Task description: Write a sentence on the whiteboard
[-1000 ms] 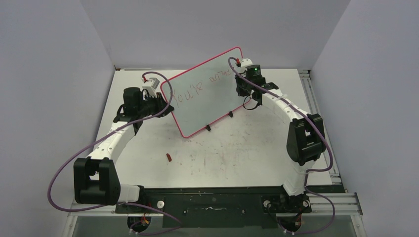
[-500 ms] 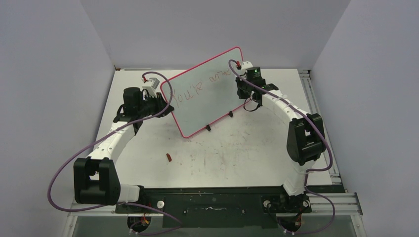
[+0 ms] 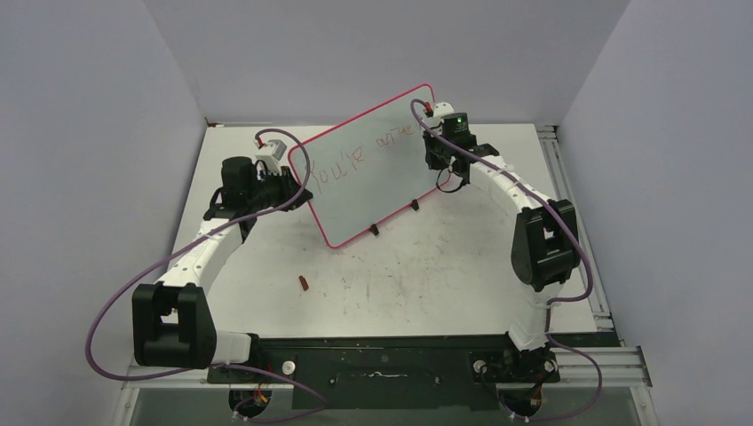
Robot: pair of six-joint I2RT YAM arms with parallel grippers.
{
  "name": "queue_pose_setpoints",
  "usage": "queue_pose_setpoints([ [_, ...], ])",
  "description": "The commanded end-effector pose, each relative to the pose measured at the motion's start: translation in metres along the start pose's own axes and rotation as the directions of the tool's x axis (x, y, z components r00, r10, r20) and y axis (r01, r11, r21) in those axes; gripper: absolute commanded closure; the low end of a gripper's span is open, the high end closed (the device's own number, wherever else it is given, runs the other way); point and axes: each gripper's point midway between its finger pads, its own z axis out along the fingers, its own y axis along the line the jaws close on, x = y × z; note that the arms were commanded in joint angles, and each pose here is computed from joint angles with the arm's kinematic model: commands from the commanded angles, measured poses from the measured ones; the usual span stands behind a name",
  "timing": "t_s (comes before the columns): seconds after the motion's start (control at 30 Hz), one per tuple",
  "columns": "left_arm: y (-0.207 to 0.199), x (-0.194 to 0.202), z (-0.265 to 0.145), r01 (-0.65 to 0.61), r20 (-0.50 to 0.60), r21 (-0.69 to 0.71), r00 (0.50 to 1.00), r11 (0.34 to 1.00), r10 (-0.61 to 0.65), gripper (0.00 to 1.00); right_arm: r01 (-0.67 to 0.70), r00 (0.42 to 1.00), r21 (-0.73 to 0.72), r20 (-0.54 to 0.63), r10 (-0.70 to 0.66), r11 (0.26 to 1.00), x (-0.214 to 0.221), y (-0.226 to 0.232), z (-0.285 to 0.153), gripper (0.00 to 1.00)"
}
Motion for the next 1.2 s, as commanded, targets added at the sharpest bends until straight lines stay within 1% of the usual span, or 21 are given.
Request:
queue_pose_setpoints([
  [0.0, -0.005, -0.014, -0.005, -0.028, 0.025, -0.008, 0.999, 1.0, 0.029, 1.0, 0.0, 1.0, 0.011, 0.027, 0.0, 1.0, -0.013, -0.008, 0.001, 0.95],
  [0.27, -0.005, -0.015, -0.005, -0.029, 0.026, -0.009, 0.999, 1.0, 0.029, 1.0, -0.009, 1.0, 0.005, 0.024, 0.008, 1.0, -0.012, -0.01, 0.001, 0.95],
  [0.7, -0.006, -0.014, -0.005, -0.028, 0.024, -0.004, 0.999, 1.0, 0.028, 1.0, -0.019, 1.0, 0.001, -0.023, 0.019, 1.0, 0.018, -0.008, -0.001, 0.95],
  [0.83, -0.006, -0.014, -0.005, -0.027, 0.023, -0.005, 0.999, 1.0, 0.027, 1.0, -0.017, 1.0, 0.025, -0.009, 0.018, 1.0, 0.013, -0.012, -0.004, 0.95],
  [1.0, -0.005, -0.014, -0.004, -0.029, 0.024, -0.008, 0.999, 1.0, 0.029, 1.0, -0.034, 0.997, 0.061, 0.069, 0.03, 0.998, -0.009, -0.018, -0.022, 0.95],
  [1.17, -0.005, -0.014, -0.004, -0.028, 0.022, -0.008, 0.999, 1.0, 0.028, 1.0, -0.038, 0.995, 0.076, 0.095, 0.031, 0.996, -0.019, -0.023, -0.03, 0.95],
])
